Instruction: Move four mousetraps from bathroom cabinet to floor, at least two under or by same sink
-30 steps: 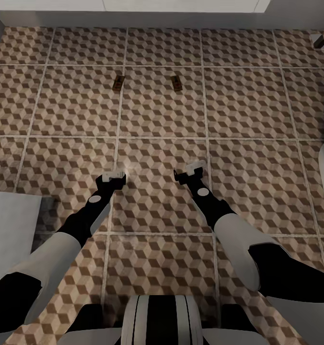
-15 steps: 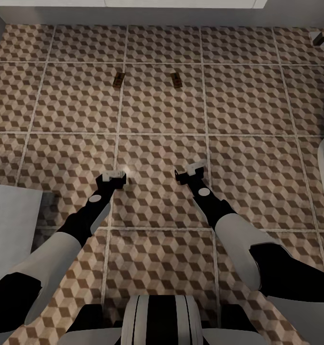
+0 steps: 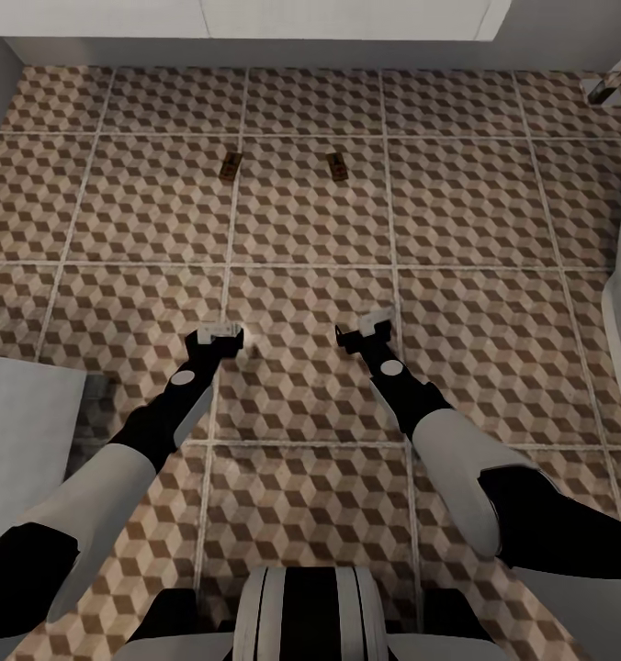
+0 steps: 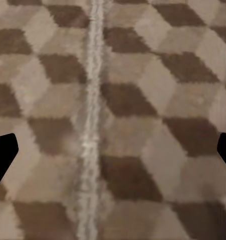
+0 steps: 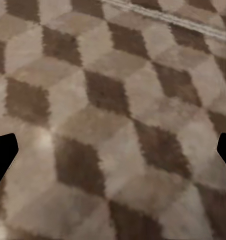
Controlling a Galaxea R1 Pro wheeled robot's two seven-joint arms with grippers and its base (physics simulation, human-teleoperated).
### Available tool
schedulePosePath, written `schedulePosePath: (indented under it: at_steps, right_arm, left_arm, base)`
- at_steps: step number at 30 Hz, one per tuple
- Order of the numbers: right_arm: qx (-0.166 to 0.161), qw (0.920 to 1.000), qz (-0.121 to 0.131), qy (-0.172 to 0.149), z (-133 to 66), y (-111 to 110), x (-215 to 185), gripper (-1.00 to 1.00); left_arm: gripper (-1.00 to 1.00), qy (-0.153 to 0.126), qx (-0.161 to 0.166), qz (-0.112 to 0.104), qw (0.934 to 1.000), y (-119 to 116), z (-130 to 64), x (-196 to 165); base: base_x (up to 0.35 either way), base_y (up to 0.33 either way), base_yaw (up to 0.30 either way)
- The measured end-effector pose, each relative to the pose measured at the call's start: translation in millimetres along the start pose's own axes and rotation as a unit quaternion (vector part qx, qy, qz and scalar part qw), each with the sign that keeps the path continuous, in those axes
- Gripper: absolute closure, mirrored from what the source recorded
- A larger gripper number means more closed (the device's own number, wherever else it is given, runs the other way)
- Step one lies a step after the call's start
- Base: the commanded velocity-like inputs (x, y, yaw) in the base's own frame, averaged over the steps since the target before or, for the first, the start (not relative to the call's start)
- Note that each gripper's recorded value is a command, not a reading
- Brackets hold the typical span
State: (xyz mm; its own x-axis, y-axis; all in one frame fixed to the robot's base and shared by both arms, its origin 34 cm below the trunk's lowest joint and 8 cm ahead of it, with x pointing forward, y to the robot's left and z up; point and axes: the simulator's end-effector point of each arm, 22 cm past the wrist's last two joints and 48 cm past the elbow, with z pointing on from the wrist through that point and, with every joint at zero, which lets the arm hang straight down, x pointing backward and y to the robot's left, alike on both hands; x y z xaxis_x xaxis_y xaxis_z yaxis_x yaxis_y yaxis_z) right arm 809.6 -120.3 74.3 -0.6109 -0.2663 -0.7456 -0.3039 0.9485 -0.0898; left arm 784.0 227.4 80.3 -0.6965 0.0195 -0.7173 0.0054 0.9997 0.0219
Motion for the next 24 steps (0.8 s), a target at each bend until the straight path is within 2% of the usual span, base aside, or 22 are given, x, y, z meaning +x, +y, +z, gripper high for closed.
schedulePosePath:
  at_steps: [14,15,24]
  right_arm:
    - [0.016,0.9996,-0.009,-0.019,-13.6,-26,-35,-1.00]
    - [0.020,0.9996,-0.012,-0.018,-15.4,-34,-34,-1.00]
    - [0.027,0.9985,-0.016,-0.045,-26.9,-44,-60,-1.00]
  left_arm:
    - [-1.00,-0.022,0.010,0.014,0.9996,-9,-14.4,-37]
    - [-1.00,-0.018,0.012,0.017,0.9996,-13,-15.7,-34]
    - [-1.00,-0.016,0.008,0.022,0.9996,-10,-24.4,-41]
  base:
    - [0.000,0.000,0.000]
    - [0.000,0.000,0.000]
    - [0.000,0.000,0.000]
